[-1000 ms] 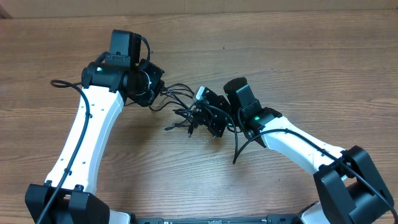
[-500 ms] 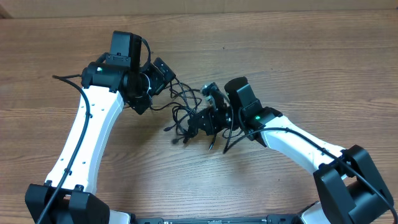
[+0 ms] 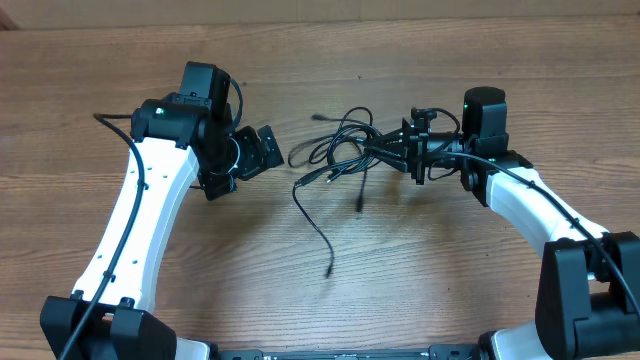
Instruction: Untangle cables
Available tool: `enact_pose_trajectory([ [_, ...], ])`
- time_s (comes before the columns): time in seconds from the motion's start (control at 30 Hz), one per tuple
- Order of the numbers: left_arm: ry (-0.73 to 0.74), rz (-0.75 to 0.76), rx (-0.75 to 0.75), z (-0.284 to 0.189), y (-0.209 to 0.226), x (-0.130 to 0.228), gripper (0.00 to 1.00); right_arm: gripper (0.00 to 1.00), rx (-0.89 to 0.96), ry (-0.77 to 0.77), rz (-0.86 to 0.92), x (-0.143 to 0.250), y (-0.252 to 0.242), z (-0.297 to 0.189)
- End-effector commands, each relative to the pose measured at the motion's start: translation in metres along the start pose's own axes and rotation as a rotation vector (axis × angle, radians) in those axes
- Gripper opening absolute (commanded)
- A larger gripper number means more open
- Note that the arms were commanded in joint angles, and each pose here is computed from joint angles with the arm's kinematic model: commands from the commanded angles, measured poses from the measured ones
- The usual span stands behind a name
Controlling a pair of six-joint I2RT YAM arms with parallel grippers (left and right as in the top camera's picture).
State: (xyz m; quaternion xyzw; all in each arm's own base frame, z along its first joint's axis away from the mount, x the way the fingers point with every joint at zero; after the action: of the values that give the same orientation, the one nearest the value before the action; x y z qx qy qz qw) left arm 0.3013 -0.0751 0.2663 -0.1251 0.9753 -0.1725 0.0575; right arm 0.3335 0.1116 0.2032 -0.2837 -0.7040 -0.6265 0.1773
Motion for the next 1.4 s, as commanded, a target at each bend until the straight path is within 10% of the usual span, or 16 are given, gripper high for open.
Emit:
enact_pose_trajectory([
  [0.0, -0.004, 0.296, 0.089, -0.005, -0.019, 0.005, 1.0, 0.04, -0.015, -0.012, 0.106, 0.008, 0.012, 0.0],
  [0.57, -0.519, 0.716, 0.071, -0.075, -0.083, 0.041, 1.0, 0.04, -0.054, -0.161, 0.22, -0.003, 0.014, -0.002],
  [1.0, -0.49, 1.185, 0.214, -0.067, -0.117, 0.067, 1.0, 0.04, -0.164, 0.017, 0.19, 0.024, 0.055, 0.001],
  [1.37, -0.527, 1.286, 0.12, -0.061, -0.124, 0.071, 0.99, 0.04, -0.203, 0.018, 0.096, 0.029, 0.064, 0.0],
])
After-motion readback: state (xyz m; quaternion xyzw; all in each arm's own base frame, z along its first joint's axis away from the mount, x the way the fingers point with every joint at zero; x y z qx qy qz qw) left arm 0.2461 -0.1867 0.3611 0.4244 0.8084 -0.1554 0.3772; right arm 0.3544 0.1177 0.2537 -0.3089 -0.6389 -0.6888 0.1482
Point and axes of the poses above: each gripper's point midway between its finger pads, its own z axis out along the fingers, its own y axis along the line the jaws close on, x = y × z, the point moved 10 cm from there along -z, back along the fingers, and after that the axes turned 7 degrees about z, right-handed, at the moved point
